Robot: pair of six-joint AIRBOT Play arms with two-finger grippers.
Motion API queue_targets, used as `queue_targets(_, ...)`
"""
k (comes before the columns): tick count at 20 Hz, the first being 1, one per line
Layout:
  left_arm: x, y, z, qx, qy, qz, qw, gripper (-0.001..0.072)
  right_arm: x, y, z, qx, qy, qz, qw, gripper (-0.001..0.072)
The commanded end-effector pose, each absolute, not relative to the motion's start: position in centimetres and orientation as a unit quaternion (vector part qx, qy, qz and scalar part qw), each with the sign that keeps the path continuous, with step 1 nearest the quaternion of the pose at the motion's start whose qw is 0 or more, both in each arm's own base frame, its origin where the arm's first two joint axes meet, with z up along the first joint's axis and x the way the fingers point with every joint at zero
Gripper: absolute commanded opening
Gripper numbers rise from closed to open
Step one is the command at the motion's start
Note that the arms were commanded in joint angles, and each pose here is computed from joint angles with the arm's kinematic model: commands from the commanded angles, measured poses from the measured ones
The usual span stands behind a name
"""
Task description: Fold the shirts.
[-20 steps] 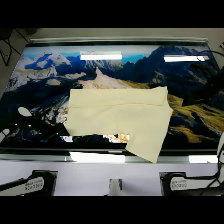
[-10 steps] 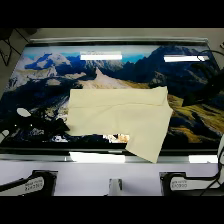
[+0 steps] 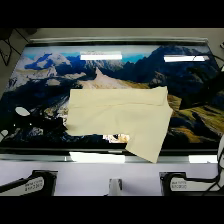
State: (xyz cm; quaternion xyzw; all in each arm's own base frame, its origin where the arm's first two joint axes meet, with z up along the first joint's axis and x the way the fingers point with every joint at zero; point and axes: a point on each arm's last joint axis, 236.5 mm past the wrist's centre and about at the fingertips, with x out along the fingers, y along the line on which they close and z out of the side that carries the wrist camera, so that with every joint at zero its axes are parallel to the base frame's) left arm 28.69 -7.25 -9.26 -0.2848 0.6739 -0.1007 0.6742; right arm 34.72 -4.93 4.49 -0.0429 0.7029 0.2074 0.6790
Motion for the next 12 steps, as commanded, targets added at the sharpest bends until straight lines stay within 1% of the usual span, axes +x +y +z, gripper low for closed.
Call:
queue_targets(1, 28.9, -7.3, -8.7, -0.281, 0.668, -0.106, 0.681, 0.0034, 32.0, -3.5, 1.7, -0.040, 0.725, 0.215, 0.653, 0.0482)
queue_targets(4, 29.0, -7.3, -8.5, -0.280, 0.664, -0.107, 0.685, 0.0034, 27.3, -2.3, -1.9, -0.012, 0.758, 0.223, 0.613, 0.0482)
queue_targets(5, 29.0, -7.2, -8.5, -0.280, 0.664, -0.106, 0.685, 0.0034, 26.3, -1.6, -2.8, 0.002, 0.762, 0.228, 0.606, 0.0481)
queue_targets(8, 29.0, -7.3, -8.4, -0.276, 0.664, -0.111, 0.686, 0.0034, 24.9, 0.0, -5.5, 0.037, 0.755, 0.214, 0.619, 0.0478)
queue_targets(12, 29.1, -7.2, -8.1, -0.275, 0.659, -0.111, 0.691, 0.0034, 22.6, 1.2, -8.3, 0.063, 0.766, 0.213, 0.603, 0.0472)
